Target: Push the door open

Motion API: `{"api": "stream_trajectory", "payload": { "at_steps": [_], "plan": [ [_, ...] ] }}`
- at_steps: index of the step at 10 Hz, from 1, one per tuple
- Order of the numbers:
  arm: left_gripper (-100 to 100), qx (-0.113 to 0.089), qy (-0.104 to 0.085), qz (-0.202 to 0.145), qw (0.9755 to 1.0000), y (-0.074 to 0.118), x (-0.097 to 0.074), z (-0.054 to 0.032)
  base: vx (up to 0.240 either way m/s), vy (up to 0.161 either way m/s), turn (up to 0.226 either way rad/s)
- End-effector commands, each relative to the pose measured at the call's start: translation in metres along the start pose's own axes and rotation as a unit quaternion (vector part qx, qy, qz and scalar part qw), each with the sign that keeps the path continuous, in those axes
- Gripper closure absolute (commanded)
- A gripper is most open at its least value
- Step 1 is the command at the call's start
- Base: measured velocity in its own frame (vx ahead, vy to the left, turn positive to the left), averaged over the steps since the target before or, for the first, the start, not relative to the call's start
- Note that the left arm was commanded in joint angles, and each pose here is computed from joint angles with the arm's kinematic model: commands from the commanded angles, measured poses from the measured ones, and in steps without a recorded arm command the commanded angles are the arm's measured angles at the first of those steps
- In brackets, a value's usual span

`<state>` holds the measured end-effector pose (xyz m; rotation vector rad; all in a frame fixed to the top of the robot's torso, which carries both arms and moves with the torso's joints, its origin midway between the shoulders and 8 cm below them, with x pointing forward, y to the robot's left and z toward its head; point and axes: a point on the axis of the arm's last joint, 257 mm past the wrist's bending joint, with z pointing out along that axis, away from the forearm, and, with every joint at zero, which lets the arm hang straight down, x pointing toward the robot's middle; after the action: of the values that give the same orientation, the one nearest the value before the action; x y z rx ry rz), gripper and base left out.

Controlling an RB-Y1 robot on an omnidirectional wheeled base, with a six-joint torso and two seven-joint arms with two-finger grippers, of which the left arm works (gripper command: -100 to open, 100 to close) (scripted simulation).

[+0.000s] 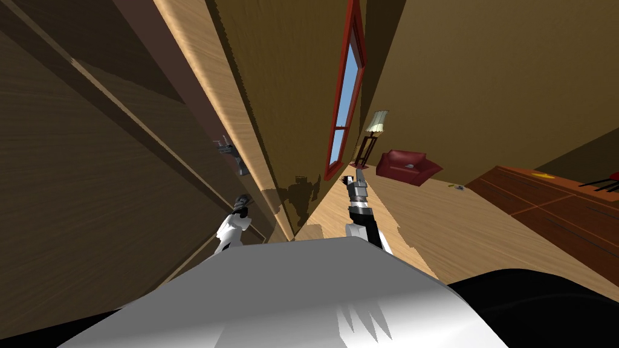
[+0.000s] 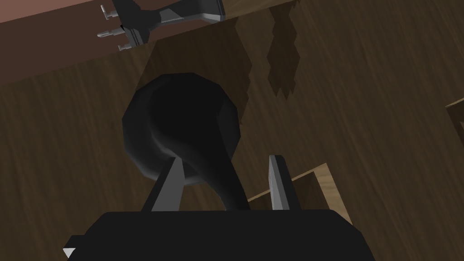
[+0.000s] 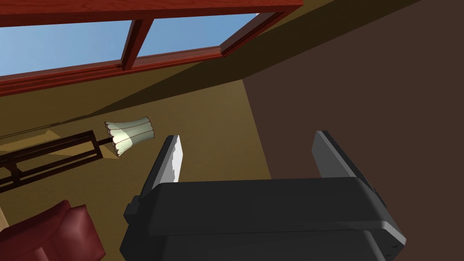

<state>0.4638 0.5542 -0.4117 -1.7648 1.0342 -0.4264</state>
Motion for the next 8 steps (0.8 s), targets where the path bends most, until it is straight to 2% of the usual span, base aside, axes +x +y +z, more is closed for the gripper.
{"api": "stream_trajectory", "payload": {
  "at_steps": [1,8],
  "plan": [
    [100,0.012,0.02,0.053,0.9983,-0.0028,0.0126,-0.0013,-0.006,0.01,-0.027],
    [100,0.012,0.02,0.053,0.9983,-0.0028,0.0126,-0.0013,0.0,0.0,0.0]
  ]
}}
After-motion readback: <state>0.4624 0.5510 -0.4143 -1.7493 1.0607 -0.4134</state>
